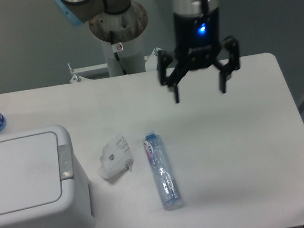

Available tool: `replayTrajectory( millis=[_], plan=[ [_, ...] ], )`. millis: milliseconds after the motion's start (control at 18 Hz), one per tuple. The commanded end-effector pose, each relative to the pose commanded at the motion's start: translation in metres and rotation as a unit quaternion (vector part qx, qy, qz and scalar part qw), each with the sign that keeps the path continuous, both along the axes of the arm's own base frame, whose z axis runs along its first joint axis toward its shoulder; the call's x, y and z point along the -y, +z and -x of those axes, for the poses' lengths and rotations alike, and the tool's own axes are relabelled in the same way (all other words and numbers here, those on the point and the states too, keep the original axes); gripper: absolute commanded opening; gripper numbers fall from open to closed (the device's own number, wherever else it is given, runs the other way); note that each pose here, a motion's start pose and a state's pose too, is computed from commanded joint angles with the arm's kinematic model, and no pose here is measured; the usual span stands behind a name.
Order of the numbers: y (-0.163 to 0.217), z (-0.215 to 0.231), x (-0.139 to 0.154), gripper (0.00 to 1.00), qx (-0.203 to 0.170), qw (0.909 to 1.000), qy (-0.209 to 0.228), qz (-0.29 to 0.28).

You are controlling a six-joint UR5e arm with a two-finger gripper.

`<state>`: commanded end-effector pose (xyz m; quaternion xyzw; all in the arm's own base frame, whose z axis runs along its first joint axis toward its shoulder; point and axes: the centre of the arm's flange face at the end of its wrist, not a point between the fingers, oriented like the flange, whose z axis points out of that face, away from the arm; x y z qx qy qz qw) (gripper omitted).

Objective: Open the trash can
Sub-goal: 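Move the gripper down toward the grey button on the trash can lid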

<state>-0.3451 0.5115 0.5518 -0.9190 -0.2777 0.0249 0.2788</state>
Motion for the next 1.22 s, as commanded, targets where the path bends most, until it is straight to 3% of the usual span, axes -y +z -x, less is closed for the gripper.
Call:
replayTrajectory(
  millis=[500, 1222],
  plan=[
    [-0.034, -0.068, -0.06, 1.0, 0.016, 0.9973, -0.07, 0.013],
    [-0.064, -0.106, -0.095, 1.0, 0.031, 0.9929, -0.111, 0.032]
  ],
)
